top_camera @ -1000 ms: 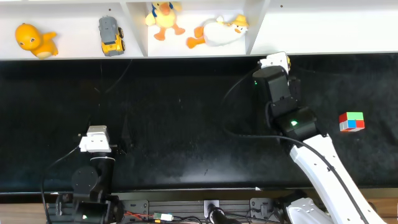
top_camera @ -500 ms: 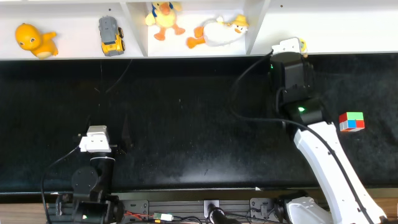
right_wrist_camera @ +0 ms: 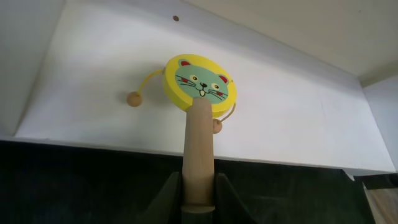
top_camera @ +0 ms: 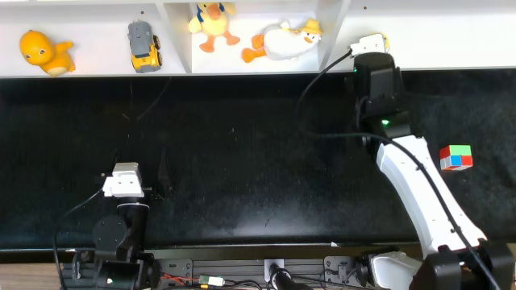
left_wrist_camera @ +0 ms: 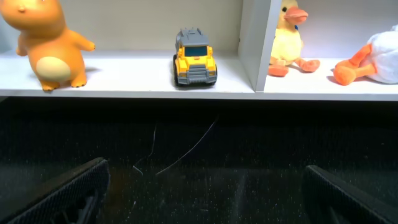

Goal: Store Toys

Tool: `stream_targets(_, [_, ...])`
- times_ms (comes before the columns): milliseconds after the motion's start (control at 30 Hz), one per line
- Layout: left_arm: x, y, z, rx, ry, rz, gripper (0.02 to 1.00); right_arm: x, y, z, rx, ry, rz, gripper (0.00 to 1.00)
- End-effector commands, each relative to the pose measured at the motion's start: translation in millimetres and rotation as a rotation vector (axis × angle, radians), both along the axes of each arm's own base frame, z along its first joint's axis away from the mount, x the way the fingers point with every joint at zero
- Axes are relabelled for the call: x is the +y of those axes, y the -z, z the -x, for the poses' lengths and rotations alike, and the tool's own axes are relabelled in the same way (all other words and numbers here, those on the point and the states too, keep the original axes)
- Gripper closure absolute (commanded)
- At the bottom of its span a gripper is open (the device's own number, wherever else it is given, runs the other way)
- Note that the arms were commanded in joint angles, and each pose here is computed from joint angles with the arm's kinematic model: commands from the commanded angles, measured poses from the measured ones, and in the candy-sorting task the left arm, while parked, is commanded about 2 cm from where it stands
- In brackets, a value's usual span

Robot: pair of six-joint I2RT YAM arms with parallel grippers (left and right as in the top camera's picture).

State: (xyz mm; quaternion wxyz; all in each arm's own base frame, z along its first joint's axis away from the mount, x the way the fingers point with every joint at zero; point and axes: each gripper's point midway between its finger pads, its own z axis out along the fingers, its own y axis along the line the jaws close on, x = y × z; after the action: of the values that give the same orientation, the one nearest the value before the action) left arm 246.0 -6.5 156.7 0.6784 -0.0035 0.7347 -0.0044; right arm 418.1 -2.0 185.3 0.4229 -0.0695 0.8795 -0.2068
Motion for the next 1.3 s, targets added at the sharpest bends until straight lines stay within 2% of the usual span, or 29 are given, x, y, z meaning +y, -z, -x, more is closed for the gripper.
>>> stream_targets(33, [0,-1,0,-0.005,0.004,-0.021,0.02,1,-23,-24,-0.092,-0.02,-0.045,0.934])
stream_targets(233, [0,-1,0,-0.005,0.004,-0.021,0.02,5,-22,-47,-0.146,-0.064,-0.099,0.921])
stream_targets(500, [0,-1,0,-0.005,0.004,-0.021,0.02,-1,-10,-70,-0.144,-0.063,-0.115,0.928])
stream_targets(633, [0,-1,0,-0.005,0.004,-0.021,0.02,4,-2,-83,-0.141,-0.103,-0.15,0.923])
stream_targets(900, [0,-1,0,-0.005,0.004,-0.021,0.02,10,18,-88,-0.1,-0.124,-0.19,0.912])
stream_targets(1300, [0,-1,0,-0.005,0.004,-0.021,0.02,12,31,-80,-0.041,-0.124,-0.207,0.726])
